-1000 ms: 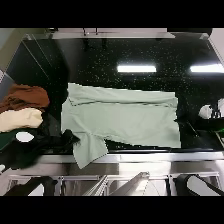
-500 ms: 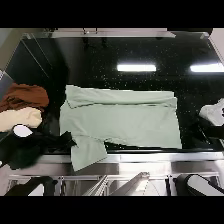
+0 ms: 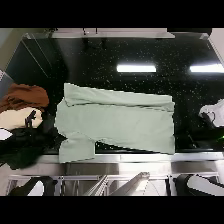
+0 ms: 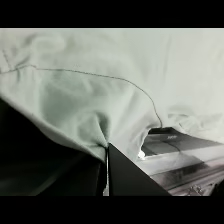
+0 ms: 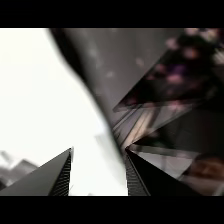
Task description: Fold the shirts.
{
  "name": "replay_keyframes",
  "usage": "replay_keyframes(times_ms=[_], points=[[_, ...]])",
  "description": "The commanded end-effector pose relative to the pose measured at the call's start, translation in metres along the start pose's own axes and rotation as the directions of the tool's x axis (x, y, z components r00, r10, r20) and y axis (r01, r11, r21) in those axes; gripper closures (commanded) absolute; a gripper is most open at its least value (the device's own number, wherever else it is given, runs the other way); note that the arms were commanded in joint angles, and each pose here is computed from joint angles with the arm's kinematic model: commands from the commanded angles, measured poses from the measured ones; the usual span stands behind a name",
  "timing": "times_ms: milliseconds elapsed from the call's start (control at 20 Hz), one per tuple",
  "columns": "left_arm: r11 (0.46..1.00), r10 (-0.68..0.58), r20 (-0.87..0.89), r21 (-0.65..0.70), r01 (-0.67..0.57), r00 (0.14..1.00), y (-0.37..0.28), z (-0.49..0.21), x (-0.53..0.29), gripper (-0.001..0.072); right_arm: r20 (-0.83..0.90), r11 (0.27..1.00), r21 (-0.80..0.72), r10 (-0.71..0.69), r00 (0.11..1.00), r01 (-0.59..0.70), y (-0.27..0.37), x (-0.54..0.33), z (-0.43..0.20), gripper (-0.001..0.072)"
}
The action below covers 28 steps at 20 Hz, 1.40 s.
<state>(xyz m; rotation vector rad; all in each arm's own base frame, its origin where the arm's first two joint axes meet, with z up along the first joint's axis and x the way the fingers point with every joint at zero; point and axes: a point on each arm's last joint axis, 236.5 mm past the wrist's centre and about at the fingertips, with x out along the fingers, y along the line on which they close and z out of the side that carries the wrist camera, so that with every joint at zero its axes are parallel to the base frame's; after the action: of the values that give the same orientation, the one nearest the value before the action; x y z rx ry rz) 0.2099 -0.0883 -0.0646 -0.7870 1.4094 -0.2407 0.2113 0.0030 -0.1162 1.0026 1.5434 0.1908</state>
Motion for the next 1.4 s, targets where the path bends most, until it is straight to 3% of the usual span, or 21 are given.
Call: replay_keyframes(times_ms=[0, 100, 200, 400, 450, 500, 550, 600, 650, 800, 1000, 1350], points=[[0.998, -0.056, -0.083, 0.009, 0.057, 0.995, -0.008, -0.009, 0.015, 0.0686, -0.084, 0.999, 0.006, -0.036, 0.996, 0.037, -0.005, 0.027, -0.027, 0.0261], [0.996, -0.078, -0.128, 0.022, 0.082, 0.989, -0.013, -0.014, 0.027, 0.0686, -0.088, 0.998, 0.060, 0.012, 0.996, -0.007, 0.002, 0.038, -0.037, 0.0263], [0.997, -0.074, -0.153, 0.022, 0.078, 0.985, -0.012, -0.017, 0.035, 0.0686, -0.075, 0.998, 0.056, 0.042, 0.996, -0.038, 0.008, 0.039, -0.037, 0.0367], [0.997, -0.078, -0.149, 0.012, 0.080, 0.986, -0.011, -0.013, 0.033, 0.0687, -0.021, 0.999, 0.016, 0.042, 0.999, -0.042, 0.015, 0.030, -0.025, 0.0373], [0.996, -0.082, -0.137, 0.011, 0.084, 0.987, -0.012, -0.008, 0.030, 0.0686, -0.012, 0.999, 0.008, 0.040, 0.999, -0.040, 0.016, 0.028, -0.022, 0.0409], [0.996, -0.085, -0.124, 0.013, 0.088, 0.989, -0.014, -0.002, 0.026, 0.0686, -0.005, 0.999, 0.004, 0.038, 0.999, -0.038, 0.016, 0.027, -0.019, 0.0502], [0.996, -0.090, -0.112, 0.019, 0.093, 0.990, -0.015, 0.003, 0.022, 0.0687, 0.005, 0.999, 0.002, 0.036, 0.999, -0.036, 0.017, 0.026, -0.017, 0.0510], [0.995, -0.095, -0.098, 0.020, 0.098, 0.991, -0.017, 0.010, 0.017, 0.0687, 0.008, 0.999, -0.003, 0.041, 0.999, -0.041, 0.018, 0.025, -0.015, 0.0637], [0.995, -0.099, -0.083, 0.024, 0.102, 0.992, -0.019, 0.016, 0.013, 0.0687, -0.003, 0.999, -0.007, 0.048, 0.999, -0.048, 0.021, 0.024, -0.016, 0.0693], [0.992, -0.114, 0.037, 0.065, 0.111, 0.993, -0.030, 0.052, -0.021, 0.0687, -0.019, 0.995, -0.059, 0.076, 0.997, -0.077, 0.039, 0.006, -0.010, 0.0693], [0.988, -0.122, 0.213, 0.120, 0.098, 0.969, -0.043, 0.094, -0.081, 0.0687, 0.127, 0.975, -0.158, 0.177, 0.976, -0.156, 0.090, -0.035, 0.047, 0.0693], [0.987, -0.099, 0.214, 0.146, 0.069, 0.972, -0.044, 0.160, -0.063, 0.0687, 0.279, 0.943, -0.289, 0.248, 0.928, -0.166, 0.140, -0.046, 0.143, 0.0693]])
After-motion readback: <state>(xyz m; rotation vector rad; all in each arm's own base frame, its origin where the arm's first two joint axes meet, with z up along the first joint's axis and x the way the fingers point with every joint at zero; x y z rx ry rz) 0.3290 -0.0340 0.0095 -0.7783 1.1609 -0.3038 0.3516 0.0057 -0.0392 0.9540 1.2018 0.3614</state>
